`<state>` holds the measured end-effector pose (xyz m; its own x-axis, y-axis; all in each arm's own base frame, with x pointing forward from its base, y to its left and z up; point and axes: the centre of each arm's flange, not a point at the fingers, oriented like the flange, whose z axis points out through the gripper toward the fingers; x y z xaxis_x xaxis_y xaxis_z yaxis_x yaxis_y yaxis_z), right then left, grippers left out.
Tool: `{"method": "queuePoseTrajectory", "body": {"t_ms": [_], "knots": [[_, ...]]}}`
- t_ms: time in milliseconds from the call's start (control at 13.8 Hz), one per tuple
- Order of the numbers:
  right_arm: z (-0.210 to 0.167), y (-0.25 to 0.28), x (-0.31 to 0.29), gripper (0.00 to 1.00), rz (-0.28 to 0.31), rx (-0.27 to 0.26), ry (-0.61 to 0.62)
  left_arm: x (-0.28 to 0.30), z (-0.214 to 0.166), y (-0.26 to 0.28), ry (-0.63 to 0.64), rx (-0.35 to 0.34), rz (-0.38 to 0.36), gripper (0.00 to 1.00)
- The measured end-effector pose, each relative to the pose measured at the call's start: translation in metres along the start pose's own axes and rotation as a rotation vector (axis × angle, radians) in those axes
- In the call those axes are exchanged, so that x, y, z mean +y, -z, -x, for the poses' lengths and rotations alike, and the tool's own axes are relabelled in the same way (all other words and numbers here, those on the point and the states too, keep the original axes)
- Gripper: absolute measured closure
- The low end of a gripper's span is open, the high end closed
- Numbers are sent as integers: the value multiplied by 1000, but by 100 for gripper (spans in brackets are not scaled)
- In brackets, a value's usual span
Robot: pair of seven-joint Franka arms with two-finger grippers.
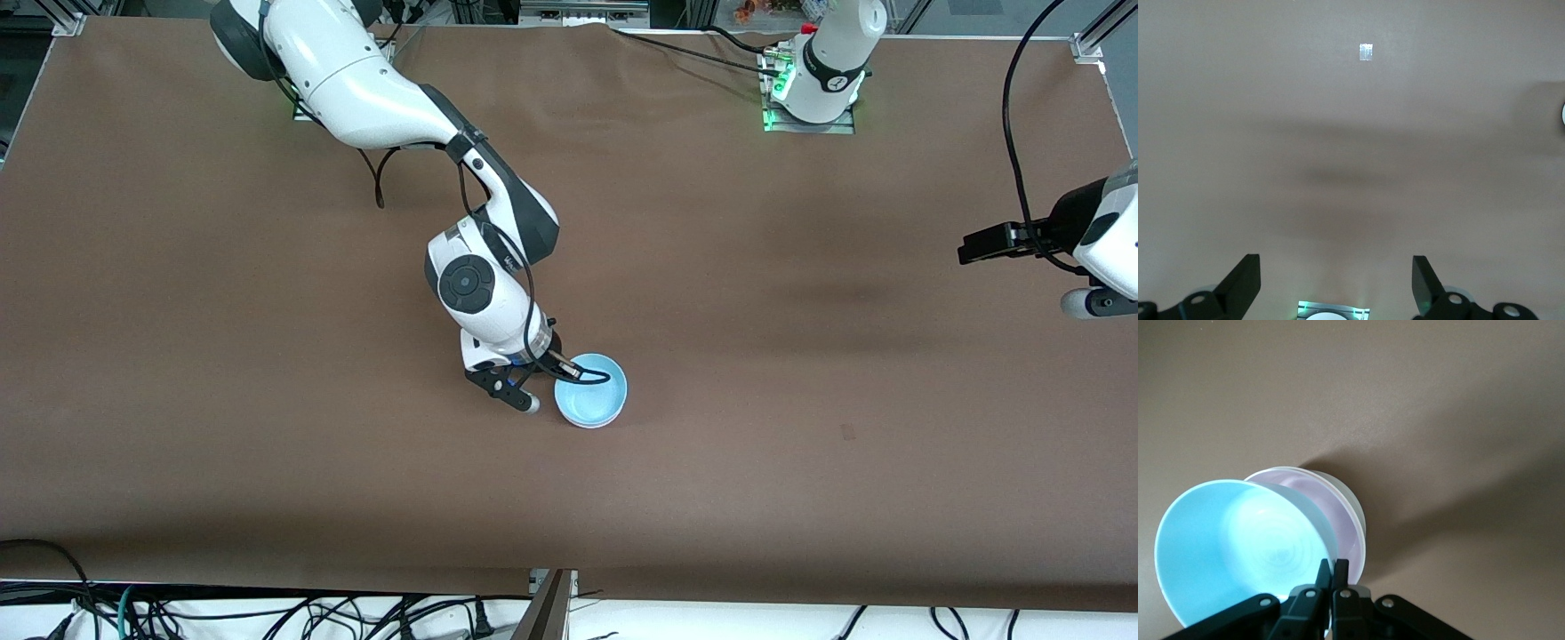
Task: Stack pink and blue bowls on white bowl
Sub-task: 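Lower the blue bowl into the pink bowl and open the right gripper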
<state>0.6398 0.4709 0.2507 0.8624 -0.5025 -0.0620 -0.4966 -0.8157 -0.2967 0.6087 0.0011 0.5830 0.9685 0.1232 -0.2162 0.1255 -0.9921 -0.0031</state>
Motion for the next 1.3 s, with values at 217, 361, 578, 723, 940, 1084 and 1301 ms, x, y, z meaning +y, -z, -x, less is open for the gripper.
{"method": "queuePoseTrajectory", "body": {"t_ms": [217,361,578,723,940,1084,1301], "knots": [[2,-5,1,98,11,11,16,4,1,0,-7,0,-1,0],[2,-7,2,98,14,11,17,7,1,0,-11,0,-2,0],[2,-9,3,98,20,17,24,3,0,0,-5,-1,-1,0],[2,-11,3,98,28,26,35,3,0,-1,-5,-1,-1,0],[3,-14,4,98,33,27,39,3,0,-1,-5,-2,-1,0],[3,-15,5,98,34,27,39,3,-1,-2,-5,-3,-1,0],[3,-14,4,95,31,28,40,3,-1,-2,-5,-3,-1,0]]}}
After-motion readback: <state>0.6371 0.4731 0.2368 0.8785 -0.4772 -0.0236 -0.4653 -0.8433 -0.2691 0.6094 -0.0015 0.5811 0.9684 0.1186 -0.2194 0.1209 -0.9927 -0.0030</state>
